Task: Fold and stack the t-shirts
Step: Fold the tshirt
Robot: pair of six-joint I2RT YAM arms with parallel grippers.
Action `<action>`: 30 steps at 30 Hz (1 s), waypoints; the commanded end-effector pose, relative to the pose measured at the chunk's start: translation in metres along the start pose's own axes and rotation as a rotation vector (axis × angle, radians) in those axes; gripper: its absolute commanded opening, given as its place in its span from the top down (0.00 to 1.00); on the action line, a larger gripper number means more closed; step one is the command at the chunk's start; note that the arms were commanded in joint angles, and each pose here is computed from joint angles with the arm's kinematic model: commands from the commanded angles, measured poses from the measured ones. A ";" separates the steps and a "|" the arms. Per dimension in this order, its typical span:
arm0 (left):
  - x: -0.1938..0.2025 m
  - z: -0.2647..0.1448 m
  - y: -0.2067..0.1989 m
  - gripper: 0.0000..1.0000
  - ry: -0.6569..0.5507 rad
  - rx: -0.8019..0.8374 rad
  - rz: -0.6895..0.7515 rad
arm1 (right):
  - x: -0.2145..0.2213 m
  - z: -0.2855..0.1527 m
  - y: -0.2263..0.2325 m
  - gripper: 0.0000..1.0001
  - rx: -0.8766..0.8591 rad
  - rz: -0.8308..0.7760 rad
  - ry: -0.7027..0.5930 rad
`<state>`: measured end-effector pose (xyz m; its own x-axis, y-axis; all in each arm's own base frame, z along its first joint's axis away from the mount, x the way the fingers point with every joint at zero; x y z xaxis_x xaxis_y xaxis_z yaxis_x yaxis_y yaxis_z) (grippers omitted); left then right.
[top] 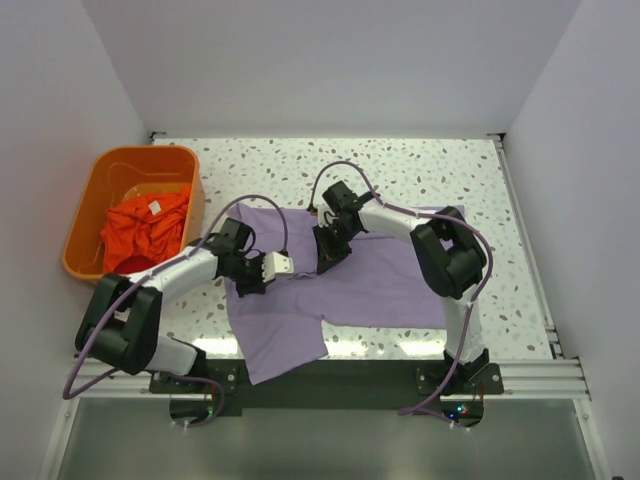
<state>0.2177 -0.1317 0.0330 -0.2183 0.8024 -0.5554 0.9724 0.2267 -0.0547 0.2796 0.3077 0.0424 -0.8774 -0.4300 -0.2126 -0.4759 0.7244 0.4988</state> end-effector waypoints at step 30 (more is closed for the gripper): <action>-0.008 0.003 0.008 0.81 0.009 -0.024 -0.018 | -0.015 -0.021 0.008 1.00 -0.011 -0.041 -0.072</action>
<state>0.2196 -0.1344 0.0314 -0.2611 0.8035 -0.5350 0.9623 0.2603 -0.0787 0.2816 0.3059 0.0424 -0.8769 -0.4293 -0.2161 -0.4772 0.7246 0.4972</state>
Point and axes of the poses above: each gripper's point midway between its finger pads, its own z axis out along the fingers, its own y axis along the line the jaws close on, x = y × z, the point moved 2 cm from there along -z, back along the fingers, and after that the axes turned 4 degrees about -z, right-handed, at the moved point
